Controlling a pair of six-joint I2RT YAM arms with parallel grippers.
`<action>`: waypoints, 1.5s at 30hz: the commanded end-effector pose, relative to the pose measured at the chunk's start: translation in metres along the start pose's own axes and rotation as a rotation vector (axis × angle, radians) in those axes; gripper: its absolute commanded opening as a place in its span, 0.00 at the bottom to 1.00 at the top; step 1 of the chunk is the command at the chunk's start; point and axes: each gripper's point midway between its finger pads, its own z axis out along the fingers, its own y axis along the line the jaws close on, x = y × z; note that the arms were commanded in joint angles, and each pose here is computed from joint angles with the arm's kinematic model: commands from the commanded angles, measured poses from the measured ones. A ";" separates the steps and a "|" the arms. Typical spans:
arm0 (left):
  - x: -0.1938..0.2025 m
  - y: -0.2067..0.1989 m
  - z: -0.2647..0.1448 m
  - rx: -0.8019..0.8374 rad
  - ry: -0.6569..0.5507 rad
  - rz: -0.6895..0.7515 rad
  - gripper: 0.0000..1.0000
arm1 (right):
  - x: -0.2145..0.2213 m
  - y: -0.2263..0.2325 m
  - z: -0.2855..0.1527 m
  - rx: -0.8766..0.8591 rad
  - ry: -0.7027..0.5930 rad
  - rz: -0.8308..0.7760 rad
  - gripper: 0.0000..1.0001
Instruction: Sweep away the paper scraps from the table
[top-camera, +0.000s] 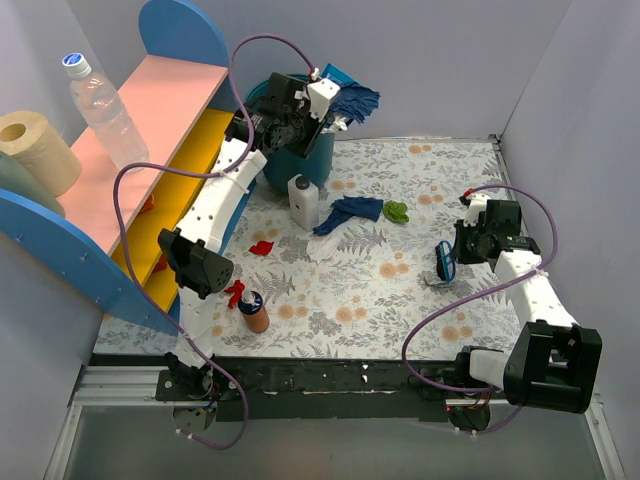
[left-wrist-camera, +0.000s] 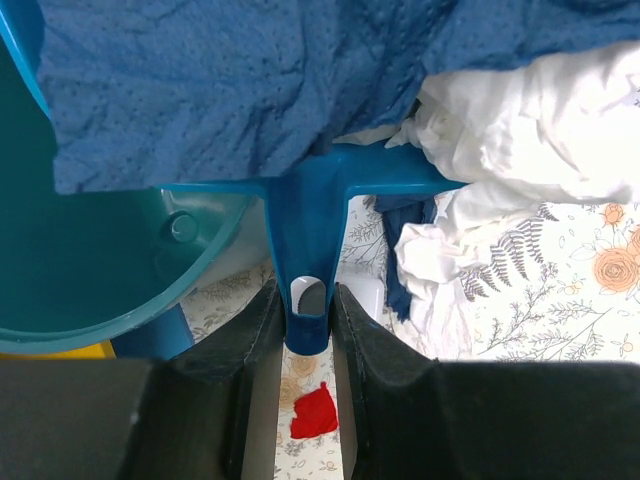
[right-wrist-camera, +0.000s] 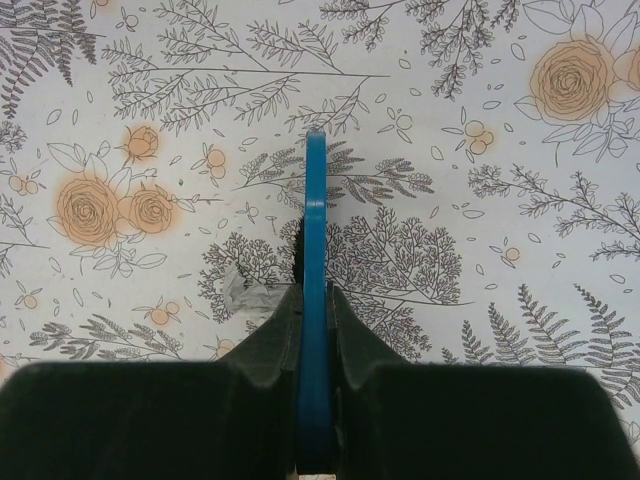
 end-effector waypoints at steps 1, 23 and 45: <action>-0.024 0.026 -0.040 -0.070 -0.094 -0.078 0.00 | 0.020 0.003 0.001 -0.014 0.052 0.030 0.01; -0.009 0.129 -0.030 -0.436 -0.039 0.004 0.00 | 0.021 0.001 0.001 -0.013 0.054 0.043 0.01; 0.009 0.181 0.002 -0.703 0.134 0.276 0.00 | 0.024 0.004 0.005 -0.040 0.066 0.072 0.01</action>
